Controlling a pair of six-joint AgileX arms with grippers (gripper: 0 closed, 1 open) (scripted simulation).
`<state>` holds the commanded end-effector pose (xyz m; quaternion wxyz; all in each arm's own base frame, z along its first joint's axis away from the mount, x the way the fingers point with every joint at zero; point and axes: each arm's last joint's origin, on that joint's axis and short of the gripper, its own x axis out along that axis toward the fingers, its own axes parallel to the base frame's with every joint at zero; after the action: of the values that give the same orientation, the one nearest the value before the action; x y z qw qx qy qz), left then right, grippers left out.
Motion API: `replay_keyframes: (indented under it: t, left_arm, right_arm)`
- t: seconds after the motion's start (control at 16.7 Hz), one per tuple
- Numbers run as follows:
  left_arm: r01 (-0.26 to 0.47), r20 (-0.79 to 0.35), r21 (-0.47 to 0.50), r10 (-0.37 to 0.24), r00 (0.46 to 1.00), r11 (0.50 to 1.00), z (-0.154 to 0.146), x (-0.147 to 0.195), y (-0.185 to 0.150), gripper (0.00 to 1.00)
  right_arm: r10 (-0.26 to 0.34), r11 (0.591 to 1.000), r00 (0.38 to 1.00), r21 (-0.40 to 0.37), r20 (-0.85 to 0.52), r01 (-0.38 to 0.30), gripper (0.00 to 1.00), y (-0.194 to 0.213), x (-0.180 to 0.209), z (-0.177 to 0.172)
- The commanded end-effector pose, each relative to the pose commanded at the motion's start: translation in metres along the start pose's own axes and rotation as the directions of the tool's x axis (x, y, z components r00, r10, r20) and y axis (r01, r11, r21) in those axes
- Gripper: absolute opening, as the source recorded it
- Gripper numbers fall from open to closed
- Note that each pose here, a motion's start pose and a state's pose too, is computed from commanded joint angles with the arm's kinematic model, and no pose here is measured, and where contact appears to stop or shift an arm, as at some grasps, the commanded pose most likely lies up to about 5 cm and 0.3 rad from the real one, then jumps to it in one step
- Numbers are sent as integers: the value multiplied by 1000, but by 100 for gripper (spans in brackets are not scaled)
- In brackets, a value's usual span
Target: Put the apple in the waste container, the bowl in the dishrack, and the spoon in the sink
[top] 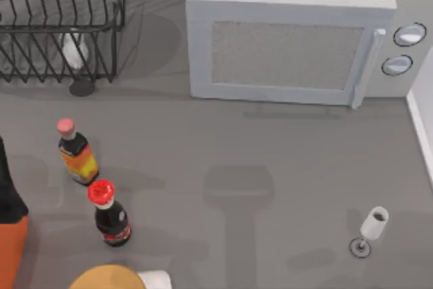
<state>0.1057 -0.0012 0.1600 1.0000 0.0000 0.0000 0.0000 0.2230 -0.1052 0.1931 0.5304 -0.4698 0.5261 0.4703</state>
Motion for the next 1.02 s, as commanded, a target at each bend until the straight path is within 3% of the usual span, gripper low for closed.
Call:
replay_keyframes:
  t: [0.36,1.02]
  left_arm:
    - [0,0,0,0,1000,1000,0,0,0,100]
    - [0,0,0,0,1000,1000,0,0,0,100]
  right_arm:
    - [0,1000,1000,0,0,0,100,-1,8,0]
    - [-1,1000,1000,0,0,1,100,-1,93,0]
